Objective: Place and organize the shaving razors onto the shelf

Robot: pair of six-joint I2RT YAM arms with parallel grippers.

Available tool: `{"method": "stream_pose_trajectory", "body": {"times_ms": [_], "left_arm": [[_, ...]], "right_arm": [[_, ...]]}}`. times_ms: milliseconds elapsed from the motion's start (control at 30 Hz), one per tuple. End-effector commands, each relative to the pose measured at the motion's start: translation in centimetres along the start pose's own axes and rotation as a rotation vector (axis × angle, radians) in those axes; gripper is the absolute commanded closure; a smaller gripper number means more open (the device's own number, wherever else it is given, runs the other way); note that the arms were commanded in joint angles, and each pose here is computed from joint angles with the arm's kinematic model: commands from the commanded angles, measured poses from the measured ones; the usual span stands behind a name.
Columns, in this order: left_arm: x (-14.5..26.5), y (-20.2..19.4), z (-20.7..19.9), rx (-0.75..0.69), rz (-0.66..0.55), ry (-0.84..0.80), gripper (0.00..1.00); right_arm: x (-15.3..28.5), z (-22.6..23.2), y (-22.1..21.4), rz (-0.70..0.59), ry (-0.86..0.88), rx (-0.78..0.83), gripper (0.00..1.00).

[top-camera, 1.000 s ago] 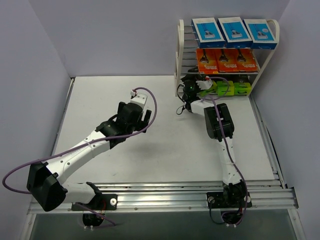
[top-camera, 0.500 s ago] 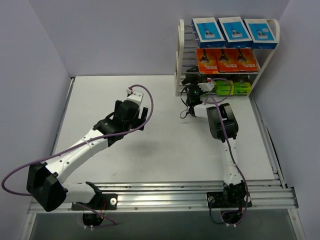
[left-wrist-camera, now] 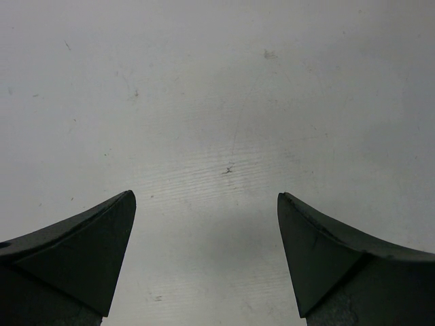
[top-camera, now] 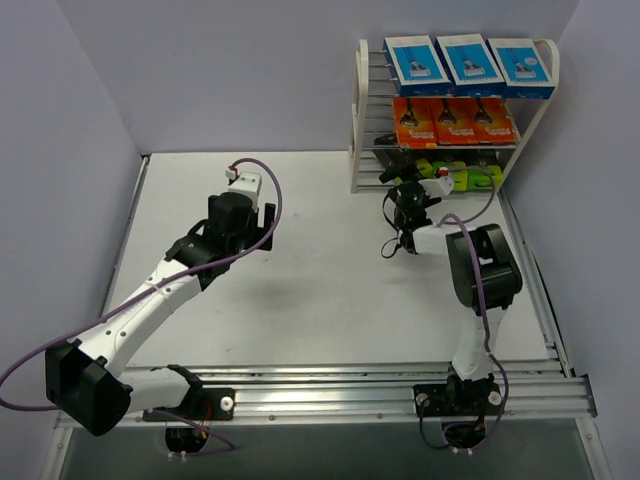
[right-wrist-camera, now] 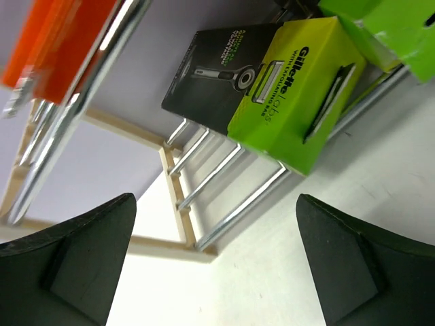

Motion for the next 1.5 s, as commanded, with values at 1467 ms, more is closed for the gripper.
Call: {"method": "stream_pose_trajectory", "body": {"times_ms": [1467], "left_arm": [[6.3,-2.7,5.3,0.112,-0.159,0.215,0.06]], "right_arm": [[23.8,1.2,13.7,0.293,0.141,0.64,0.0]]}}
Point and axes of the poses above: each gripper's point midway between its finger pads, its own x axis back along the fingers, its own z axis along the line the jaws close on, y = z × x, the point moved 9 cm from there along x, back along the fingers, and after that the axes turned 2 degrees about -x, right-handed, at the moved point
